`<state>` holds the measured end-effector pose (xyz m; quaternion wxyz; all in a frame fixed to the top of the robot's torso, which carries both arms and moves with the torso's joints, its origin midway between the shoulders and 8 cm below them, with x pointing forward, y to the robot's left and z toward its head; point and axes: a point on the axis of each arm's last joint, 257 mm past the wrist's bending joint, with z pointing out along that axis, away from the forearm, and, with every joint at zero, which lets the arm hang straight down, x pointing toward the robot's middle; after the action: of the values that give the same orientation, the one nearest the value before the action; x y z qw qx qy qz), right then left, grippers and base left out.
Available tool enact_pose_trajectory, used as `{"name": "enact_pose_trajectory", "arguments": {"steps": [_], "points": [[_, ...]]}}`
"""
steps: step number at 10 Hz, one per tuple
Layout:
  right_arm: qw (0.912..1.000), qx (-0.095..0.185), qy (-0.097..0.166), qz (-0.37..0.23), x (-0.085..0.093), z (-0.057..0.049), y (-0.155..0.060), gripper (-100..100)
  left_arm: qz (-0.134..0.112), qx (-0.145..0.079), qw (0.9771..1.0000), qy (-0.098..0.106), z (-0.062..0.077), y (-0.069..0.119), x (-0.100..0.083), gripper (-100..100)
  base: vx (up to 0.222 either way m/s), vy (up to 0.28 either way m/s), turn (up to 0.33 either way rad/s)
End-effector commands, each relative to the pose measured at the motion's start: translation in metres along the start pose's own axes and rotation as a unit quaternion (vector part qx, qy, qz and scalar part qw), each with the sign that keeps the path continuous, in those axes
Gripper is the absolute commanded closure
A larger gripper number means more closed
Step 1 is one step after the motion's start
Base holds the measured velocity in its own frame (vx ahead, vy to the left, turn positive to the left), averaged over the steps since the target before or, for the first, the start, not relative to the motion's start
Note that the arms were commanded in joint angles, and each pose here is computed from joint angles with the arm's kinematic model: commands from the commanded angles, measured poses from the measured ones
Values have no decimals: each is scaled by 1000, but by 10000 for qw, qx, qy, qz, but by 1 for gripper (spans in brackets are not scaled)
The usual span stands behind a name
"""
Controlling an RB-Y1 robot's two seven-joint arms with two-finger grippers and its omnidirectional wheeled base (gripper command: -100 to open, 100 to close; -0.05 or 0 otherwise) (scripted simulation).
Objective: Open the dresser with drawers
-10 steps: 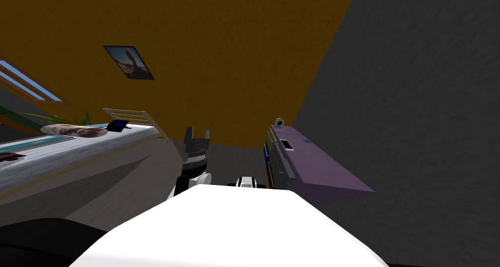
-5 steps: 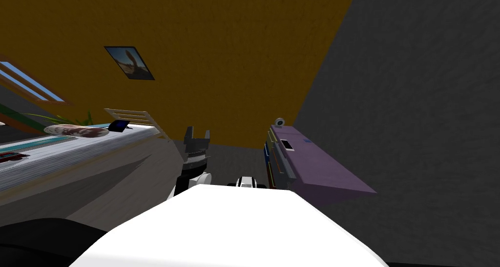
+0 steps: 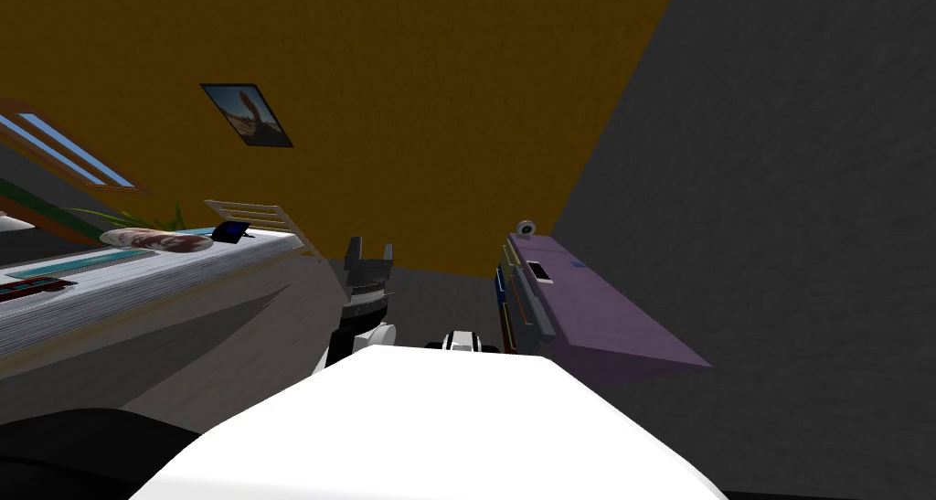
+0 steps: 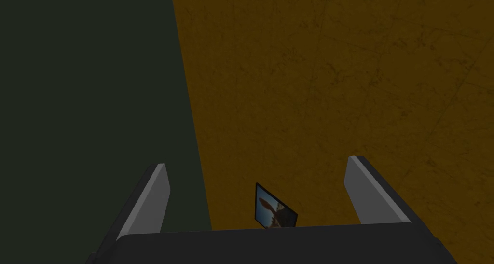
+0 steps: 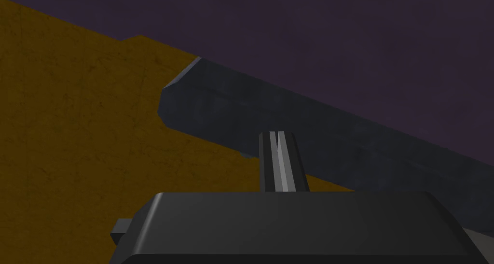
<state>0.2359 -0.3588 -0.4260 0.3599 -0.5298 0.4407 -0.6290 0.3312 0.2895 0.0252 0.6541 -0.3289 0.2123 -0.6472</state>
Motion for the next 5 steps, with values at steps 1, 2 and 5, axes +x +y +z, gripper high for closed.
{"name": "enact_pose_trajectory", "arguments": {"steps": [1, 2, 5], "points": [[9996, -55, -24, -269, -5, 7, 2, -100, 0, 0, 10000, 0, 0, 0, 0, 0, -12, -12, 10], [9993, -71, -13, -364, -6, 8, 3, -100, 0, 0, 10000, 0, 0, 0, 0, 0, -16, -13, 35], [9988, -116, 33, -474, -8, 12, 3, -100, 0, 0, 10000, 0, 0, 0, 0, 0, -28, -22, 61]]}}
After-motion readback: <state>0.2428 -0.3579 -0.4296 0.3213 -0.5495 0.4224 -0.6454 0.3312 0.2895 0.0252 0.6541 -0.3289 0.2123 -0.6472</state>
